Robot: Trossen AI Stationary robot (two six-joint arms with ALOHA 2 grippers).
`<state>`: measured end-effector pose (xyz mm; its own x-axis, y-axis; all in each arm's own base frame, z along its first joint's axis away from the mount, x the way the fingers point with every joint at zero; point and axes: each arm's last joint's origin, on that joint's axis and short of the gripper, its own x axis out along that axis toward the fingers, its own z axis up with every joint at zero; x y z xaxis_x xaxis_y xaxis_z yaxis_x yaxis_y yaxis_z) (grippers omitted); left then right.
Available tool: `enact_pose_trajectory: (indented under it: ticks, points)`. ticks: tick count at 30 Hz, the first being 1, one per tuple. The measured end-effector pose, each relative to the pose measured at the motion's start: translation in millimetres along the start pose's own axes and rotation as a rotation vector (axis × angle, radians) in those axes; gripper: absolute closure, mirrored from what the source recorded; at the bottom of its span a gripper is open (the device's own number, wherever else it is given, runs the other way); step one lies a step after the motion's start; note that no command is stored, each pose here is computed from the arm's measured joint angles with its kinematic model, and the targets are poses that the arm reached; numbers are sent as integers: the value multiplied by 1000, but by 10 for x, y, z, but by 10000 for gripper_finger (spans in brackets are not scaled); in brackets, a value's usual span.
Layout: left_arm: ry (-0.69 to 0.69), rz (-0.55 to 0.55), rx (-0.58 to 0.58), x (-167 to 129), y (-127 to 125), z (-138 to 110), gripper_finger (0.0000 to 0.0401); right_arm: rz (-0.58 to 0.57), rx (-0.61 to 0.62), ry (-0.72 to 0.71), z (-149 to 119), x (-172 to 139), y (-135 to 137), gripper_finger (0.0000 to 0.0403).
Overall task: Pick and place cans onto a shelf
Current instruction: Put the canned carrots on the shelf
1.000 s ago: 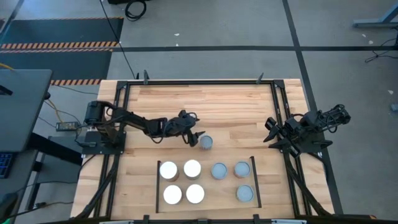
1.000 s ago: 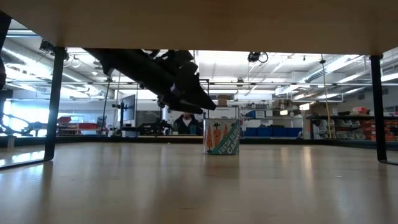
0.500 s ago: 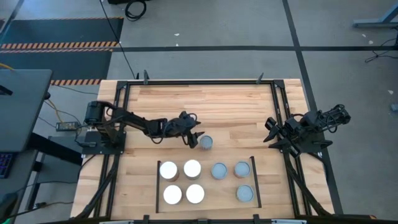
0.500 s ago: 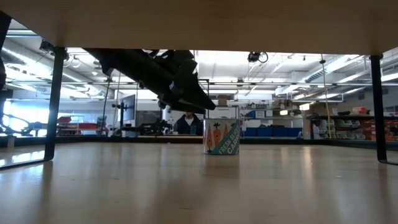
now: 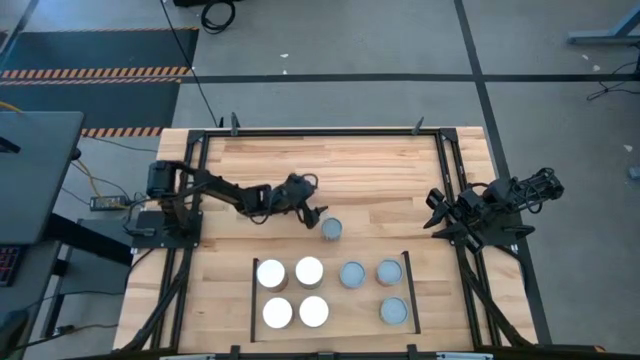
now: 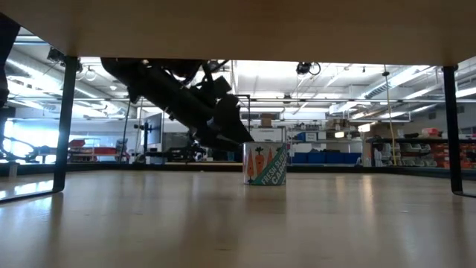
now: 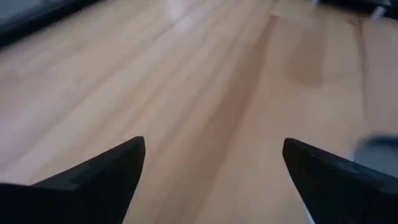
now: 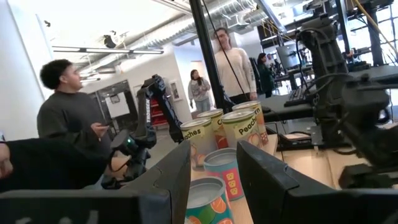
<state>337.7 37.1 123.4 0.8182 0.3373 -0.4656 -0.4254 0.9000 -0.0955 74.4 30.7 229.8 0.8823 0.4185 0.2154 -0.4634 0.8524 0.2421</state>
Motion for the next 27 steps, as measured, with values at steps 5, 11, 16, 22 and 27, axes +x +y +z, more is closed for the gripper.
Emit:
enact_pose_trajectory:
  ticks: [5,11,16,22,27]
  points:
    - [-45,-121,72,5,-14,68,12,0,0,0,0,0,0,266]
    - [-66,-122,189,15,-43,54,12,0,0,0,0,0,0,266]
    - [-75,-183,224,60,-110,-21,12,0,0,0,0,0,0,266]
    - [-187,-227,213,143,-233,-119,12,0,0,0,0,0,0,266]
    - [-255,-261,177,104,-333,-83,12,0,0,-1,1,0,0,266]
